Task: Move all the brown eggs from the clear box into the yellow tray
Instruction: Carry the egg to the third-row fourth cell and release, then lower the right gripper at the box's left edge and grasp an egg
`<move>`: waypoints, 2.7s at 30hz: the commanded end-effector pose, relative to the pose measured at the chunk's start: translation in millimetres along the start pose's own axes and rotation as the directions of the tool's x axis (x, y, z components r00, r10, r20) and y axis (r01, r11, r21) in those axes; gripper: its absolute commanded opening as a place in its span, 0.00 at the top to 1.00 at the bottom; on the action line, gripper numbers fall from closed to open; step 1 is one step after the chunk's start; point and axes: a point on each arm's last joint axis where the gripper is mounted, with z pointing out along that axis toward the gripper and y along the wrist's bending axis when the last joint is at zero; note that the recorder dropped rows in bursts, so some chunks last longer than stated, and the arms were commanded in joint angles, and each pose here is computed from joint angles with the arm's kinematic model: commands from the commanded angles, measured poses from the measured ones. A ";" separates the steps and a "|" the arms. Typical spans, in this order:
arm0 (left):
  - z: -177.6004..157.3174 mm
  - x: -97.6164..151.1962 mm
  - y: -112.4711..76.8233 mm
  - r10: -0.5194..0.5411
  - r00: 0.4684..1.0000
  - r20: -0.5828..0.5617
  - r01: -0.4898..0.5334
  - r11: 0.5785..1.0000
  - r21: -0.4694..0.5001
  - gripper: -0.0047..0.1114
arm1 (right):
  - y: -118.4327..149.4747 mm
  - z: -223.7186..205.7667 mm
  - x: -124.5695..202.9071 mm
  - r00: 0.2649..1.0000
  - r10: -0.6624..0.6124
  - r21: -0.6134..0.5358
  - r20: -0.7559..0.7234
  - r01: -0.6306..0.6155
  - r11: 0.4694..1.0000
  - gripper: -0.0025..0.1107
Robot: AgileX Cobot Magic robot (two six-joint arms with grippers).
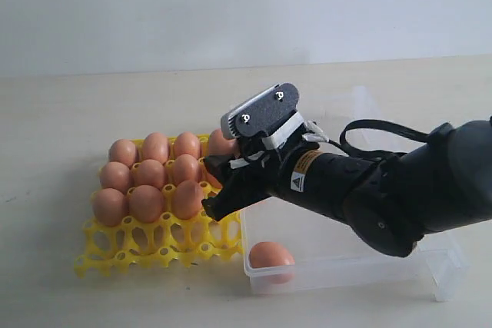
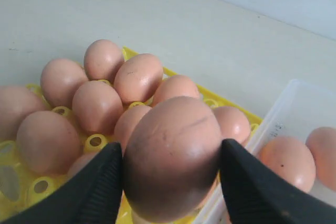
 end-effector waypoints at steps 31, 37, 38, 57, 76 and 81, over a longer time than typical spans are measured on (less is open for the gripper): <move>-0.8 -2.0 0.2 -0.001 1.000 0.017 0.001 1.000 -0.001 0.96 | 6.1 -1.9 -6.4 0.995 -0.085 -0.052 0.060 0.088 0.995 0.49; -0.8 -2.0 0.2 -0.001 1.000 0.017 0.001 1.000 -0.001 0.96 | -14.9 -46.4 -72.6 0.985 -0.155 0.157 0.077 0.141 0.977 0.98; -0.8 -2.0 0.2 -0.001 1.000 0.017 0.001 1.000 -0.001 0.96 | -19.6 -51.9 -81.5 0.987 -0.156 0.173 0.047 0.146 0.974 0.98; -0.8 -2.0 0.2 -0.001 1.000 0.017 0.001 1.000 -0.001 0.96 | -95.5 -17.8 -49.2 0.669 -0.103 0.049 -0.736 0.205 0.978 0.56; -0.8 -2.0 0.2 -0.001 1.000 0.017 0.001 1.000 -0.001 0.96 | -74.7 0.6 -24.1 0.415 -0.818 -0.500 -0.399 0.649 0.573 0.40; -0.8 -2.0 0.2 -0.001 1.000 0.017 0.001 1.000 -0.001 0.96 | -68.4 1.8 -25.4 0.404 -0.863 -0.546 -0.302 0.669 0.504 0.40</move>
